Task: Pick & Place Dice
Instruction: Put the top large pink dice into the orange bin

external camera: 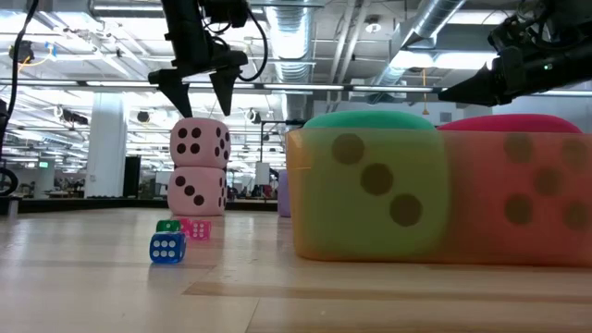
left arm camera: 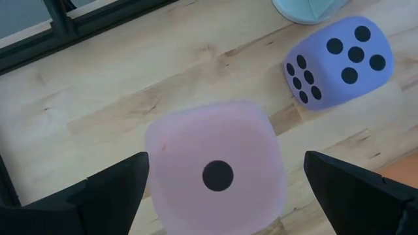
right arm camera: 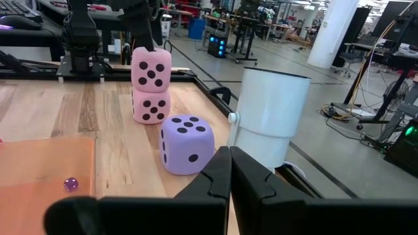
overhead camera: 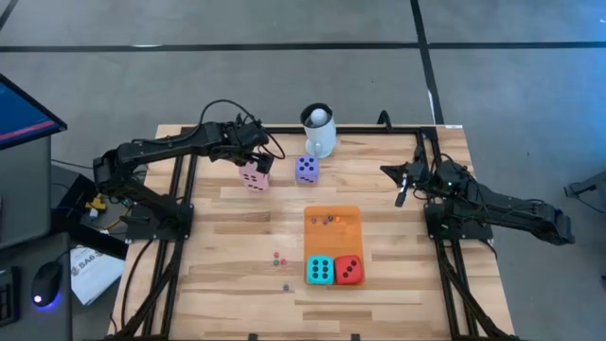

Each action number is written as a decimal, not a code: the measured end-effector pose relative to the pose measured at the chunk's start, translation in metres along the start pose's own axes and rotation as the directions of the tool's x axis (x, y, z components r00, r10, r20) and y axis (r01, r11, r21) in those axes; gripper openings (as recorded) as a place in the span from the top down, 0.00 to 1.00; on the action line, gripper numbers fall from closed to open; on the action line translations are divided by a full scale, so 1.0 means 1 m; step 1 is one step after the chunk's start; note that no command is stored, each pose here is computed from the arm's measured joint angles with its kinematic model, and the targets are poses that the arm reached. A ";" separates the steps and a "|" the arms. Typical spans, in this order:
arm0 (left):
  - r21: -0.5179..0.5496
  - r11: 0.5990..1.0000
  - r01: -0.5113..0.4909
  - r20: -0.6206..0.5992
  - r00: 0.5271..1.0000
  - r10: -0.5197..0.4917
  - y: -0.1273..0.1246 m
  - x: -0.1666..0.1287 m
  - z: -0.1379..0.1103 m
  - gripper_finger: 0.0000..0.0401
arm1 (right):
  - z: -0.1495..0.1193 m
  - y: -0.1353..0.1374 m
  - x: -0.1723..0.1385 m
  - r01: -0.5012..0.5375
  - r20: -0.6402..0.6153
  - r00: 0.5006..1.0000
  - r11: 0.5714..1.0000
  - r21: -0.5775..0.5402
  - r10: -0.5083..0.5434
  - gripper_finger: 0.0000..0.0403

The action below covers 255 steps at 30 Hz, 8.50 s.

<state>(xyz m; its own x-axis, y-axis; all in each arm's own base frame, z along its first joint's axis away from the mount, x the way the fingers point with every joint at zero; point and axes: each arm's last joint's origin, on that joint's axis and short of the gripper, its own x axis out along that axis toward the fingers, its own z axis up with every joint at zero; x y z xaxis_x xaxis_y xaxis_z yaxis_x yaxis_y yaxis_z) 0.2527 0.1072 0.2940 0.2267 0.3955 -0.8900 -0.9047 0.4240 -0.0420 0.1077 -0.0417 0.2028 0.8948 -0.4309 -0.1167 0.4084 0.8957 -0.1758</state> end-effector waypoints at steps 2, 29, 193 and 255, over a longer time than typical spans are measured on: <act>0.000 1.000 0.000 0.000 1.000 0.000 0.000 0.000 0.000 0.00 | 0.000 0.000 0.000 0.000 0.000 1.000 1.000 0.000 0.000 1.00; 0.004 1.000 -0.014 0.011 1.000 0.014 0.003 0.026 -0.013 0.00 | 0.000 0.000 0.000 0.000 0.000 1.000 1.000 0.000 0.000 1.00; -0.033 0.939 0.343 0.331 0.890 -0.313 -0.066 -0.040 0.002 0.00 | 0.000 0.000 0.000 0.001 0.004 1.000 1.000 0.001 -0.001 1.00; -0.171 0.981 -0.088 0.032 0.995 0.094 -0.006 -0.001 -0.005 0.00 | 0.000 0.000 0.000 0.001 0.001 1.000 1.000 -0.002 -0.001 1.00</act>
<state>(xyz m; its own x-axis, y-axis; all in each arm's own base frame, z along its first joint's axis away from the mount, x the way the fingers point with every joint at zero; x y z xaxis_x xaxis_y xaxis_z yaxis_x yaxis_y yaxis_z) 0.2555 0.0998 0.2930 0.1519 0.4600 -0.8748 -0.9694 0.2419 -0.0411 0.1076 -0.0417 0.2028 0.8947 -0.4314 -0.1156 0.4088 0.8952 -0.1774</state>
